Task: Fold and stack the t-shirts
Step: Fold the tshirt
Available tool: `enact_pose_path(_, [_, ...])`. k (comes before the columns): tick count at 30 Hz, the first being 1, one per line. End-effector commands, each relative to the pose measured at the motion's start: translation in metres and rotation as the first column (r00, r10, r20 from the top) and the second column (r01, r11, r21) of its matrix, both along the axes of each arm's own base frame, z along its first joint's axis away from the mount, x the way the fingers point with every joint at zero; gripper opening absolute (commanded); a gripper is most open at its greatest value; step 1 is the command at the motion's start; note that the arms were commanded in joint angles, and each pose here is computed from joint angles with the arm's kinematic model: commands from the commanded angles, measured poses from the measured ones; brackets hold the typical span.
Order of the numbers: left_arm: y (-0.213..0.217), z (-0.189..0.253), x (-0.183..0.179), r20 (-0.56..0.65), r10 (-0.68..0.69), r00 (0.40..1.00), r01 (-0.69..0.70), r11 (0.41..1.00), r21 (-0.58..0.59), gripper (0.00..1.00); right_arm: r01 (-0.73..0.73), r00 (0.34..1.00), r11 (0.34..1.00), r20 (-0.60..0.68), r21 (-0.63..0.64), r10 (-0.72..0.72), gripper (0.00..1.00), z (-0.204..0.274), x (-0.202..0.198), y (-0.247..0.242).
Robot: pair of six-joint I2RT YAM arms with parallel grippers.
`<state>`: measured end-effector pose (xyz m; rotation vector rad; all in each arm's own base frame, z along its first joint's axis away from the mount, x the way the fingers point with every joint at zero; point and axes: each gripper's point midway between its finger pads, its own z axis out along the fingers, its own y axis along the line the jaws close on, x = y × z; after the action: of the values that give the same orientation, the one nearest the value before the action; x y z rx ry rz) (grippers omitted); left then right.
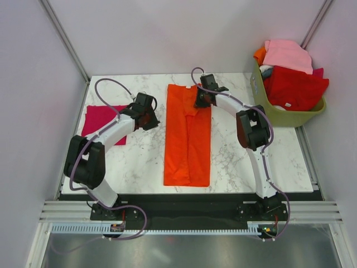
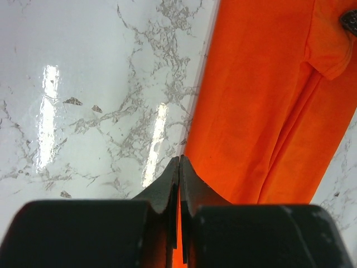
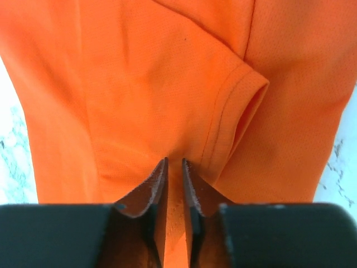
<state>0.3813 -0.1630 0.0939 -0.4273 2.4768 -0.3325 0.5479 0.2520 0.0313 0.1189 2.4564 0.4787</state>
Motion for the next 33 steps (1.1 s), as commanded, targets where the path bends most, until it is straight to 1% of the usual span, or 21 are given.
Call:
enact_pose_path(1, [-0.002, 0.017, -0.005, 0.055, -0.048, 0.997, 0.048, 0.999, -0.008, 0.07, -0.024, 0.997, 0.999, 0.071, 0.028, 0.021, 0.24, 0.059, 0.000, 0.003])
enact_pose_path(3, [-0.001, 0.015, -0.013, 0.051, -0.057, 0.997, 0.058, 0.998, -0.009, 0.11, -0.046, 0.994, 0.998, 0.105, 0.048, 0.041, 0.28, 0.080, -0.003, 0.006])
enact_pose_path(4, [-0.003, 0.015, -0.015, 0.057, -0.063, 0.996, 0.064, 0.998, -0.011, 0.15, -0.060, 0.992, 0.996, 0.112, 0.060, 0.053, 0.30, 0.085, -0.007, 0.009])
enact_pose_path(5, [-0.001, 0.010, -0.020, 0.049, -0.065, 0.997, 0.066, 0.998, -0.011, 0.17, -0.064, 0.990, 0.996, 0.126, 0.063, 0.056, 0.32, 0.095, -0.013, 0.007])
enact_pose_path(6, [-0.004, 0.014, -0.024, 0.060, -0.078, 0.995, 0.080, 0.996, -0.028, 0.18, -0.072, 0.987, 0.995, 0.148, 0.069, 0.061, 0.37, 0.102, -0.015, 0.008])
enact_pose_path(9, [-0.012, 0.014, -0.037, 0.066, -0.110, 0.992, 0.113, 0.992, -0.049, 0.18, -0.062, 0.984, 0.995, 0.173, 0.073, 0.048, 0.41, 0.117, -0.037, 0.001])
enact_pose_path(10, [-0.014, 0.015, -0.041, 0.067, -0.120, 0.991, 0.123, 0.991, -0.051, 0.17, -0.067, 0.982, 0.995, 0.180, 0.080, 0.052, 0.41, 0.120, -0.046, 0.002])
enact_pose_path(11, [-0.016, 0.012, -0.046, 0.060, -0.127, 0.990, 0.131, 0.990, -0.053, 0.16, -0.059, 0.986, 0.995, 0.163, 0.076, 0.046, 0.41, 0.115, -0.068, -0.006])
enact_pose_path(12, [-0.022, 0.012, -0.052, 0.061, -0.146, 0.987, 0.149, 0.987, -0.056, 0.16, -0.057, 0.982, 0.994, 0.183, 0.089, 0.040, 0.40, 0.118, -0.075, -0.006])
enact_pose_path(13, [-0.024, 0.015, -0.056, 0.069, -0.155, 0.986, 0.159, 0.985, -0.060, 0.17, -0.064, 0.983, 0.994, 0.175, 0.086, 0.048, 0.40, 0.116, -0.089, -0.004])
enact_pose_path(14, [-0.025, 0.010, -0.063, 0.056, -0.161, 0.985, 0.164, 0.985, -0.061, 0.18, -0.054, 0.988, 0.997, 0.151, 0.064, 0.044, 0.39, 0.104, -0.111, -0.013])
enact_pose_path(16, [-0.031, 0.009, -0.074, 0.053, -0.182, 0.982, 0.186, 0.980, -0.072, 0.26, -0.070, 0.990, 0.997, 0.123, 0.042, 0.065, 0.42, 0.092, -0.139, -0.013])
enact_pose_path(17, [-0.031, 0.001, -0.082, 0.039, -0.189, 0.981, 0.191, 0.979, -0.076, 0.30, -0.081, 0.992, 0.996, 0.095, 0.024, 0.078, 0.43, 0.080, -0.163, -0.021])
enact_pose_path(18, [-0.033, -0.003, -0.088, 0.030, -0.200, 0.979, 0.202, 0.976, -0.078, 0.39, -0.079, 0.993, 0.997, 0.084, 0.009, 0.078, 0.44, 0.073, -0.174, -0.024])
enact_pose_path(19, [-0.033, -0.005, -0.093, 0.027, -0.201, 0.979, 0.203, 0.976, -0.080, 0.41, -0.098, 0.992, 0.995, 0.076, 0.004, 0.098, 0.45, 0.069, -0.189, -0.023])
enact_pose_path(20, [-0.036, -0.010, -0.103, 0.014, -0.223, 0.975, 0.223, 0.969, -0.106, 0.42, -0.107, 0.992, 0.994, 0.059, -0.005, 0.107, 0.46, 0.060, -0.210, -0.031])
enact_pose_path(23, [-0.036, -0.019, -0.120, -0.007, -0.242, 0.970, 0.239, 0.962, -0.132, 0.42, -0.117, 0.993, 0.993, 0.030, -0.005, 0.117, 0.48, 0.047, -0.249, -0.045])
enact_pose_path(24, [-0.037, -0.020, -0.124, -0.005, -0.251, 0.968, 0.248, 0.959, -0.139, 0.42, -0.119, 0.993, 0.993, 0.026, 0.003, 0.118, 0.53, 0.045, -0.257, -0.048])
enact_pose_path(25, [-0.036, -0.027, -0.131, -0.022, -0.255, 0.967, 0.250, 0.958, -0.141, 0.42, -0.120, 0.993, 0.993, -0.004, 0.002, 0.120, 0.56, 0.033, -0.272, -0.055])
enact_pose_path(26, [-0.038, -0.027, -0.135, -0.023, -0.266, 0.964, 0.260, 0.953, -0.155, 0.42, -0.124, 0.992, 0.992, 0.015, 0.029, 0.123, 0.57, 0.040, -0.278, -0.055])
enact_pose_path(33, [-0.048, -0.041, -0.163, -0.059, -0.331, 0.942, 0.310, 0.923, -0.230, 0.46, -0.165, 0.981, 0.972, -0.078, 0.165, 0.179, 0.56, 0.025, -0.328, -0.047])
